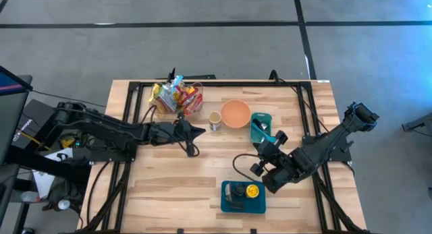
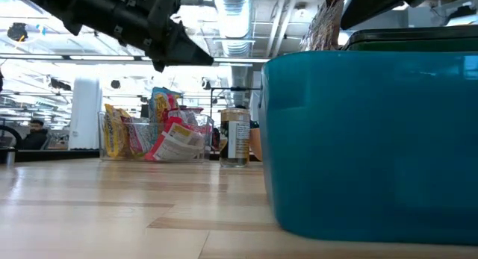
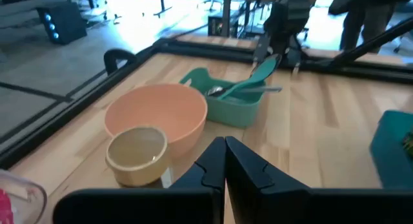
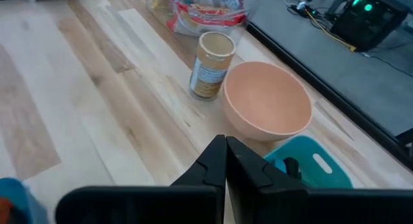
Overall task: Pick & Place Food Item
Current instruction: Put the gold seasoning bottle into the blue bin
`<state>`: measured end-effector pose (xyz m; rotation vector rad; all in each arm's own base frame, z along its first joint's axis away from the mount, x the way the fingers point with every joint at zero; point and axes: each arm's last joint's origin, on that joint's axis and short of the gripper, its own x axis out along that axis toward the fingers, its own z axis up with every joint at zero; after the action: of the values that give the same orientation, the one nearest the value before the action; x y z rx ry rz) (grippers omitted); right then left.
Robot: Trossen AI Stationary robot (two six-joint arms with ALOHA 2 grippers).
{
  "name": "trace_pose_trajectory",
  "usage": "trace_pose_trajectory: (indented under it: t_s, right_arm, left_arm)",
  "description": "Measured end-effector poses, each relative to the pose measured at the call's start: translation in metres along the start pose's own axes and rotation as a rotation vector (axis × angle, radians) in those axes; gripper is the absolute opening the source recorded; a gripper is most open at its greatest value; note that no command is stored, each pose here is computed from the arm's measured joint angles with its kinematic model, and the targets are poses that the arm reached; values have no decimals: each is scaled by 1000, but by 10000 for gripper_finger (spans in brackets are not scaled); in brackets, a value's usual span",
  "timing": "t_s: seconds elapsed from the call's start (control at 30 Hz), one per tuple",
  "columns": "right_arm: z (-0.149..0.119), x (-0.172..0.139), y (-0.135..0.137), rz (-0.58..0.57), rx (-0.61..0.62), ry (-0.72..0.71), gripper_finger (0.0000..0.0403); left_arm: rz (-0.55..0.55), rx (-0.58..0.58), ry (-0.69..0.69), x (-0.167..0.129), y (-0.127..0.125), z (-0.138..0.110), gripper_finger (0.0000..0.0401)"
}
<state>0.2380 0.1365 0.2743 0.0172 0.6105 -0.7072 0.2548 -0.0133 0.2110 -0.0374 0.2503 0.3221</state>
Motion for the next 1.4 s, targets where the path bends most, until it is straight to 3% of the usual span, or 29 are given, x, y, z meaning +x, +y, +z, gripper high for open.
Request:
trace_pose_trajectory:
  t_s: [0.13, 0.4, 0.63, 0.97, 1.1, 1.23, 1.4]
  right_arm:
    - [4, 7, -3, -26, 14, 5, 1]
    - [8, 16, -10, -74, 4, 18, 1]
    - [10, 22, -13, -115, 0, -12, 1]
    - [-26, 47, -27, -244, -4, -27, 1]
    - [-36, 58, -31, -264, 18, -19, 1]
    - [-35, 62, -29, -246, 24, -8, 1]
    - [-22, 68, -9, -65, -55, -6, 0]
  left_arm:
    - [4, 2, 34, 5, -1, -8, 1]
    - [41, -143, 112, 18, -4, -27, 1]
    - [123, -174, 176, 37, 3, -51, 1]
    - [180, -239, 175, 48, 17, -58, 1]
    - [153, -252, 185, 49, 19, -58, 1]
    - [138, -255, 190, 50, 19, -58, 1]
    - [138, -246, 193, 49, 20, -58, 1]
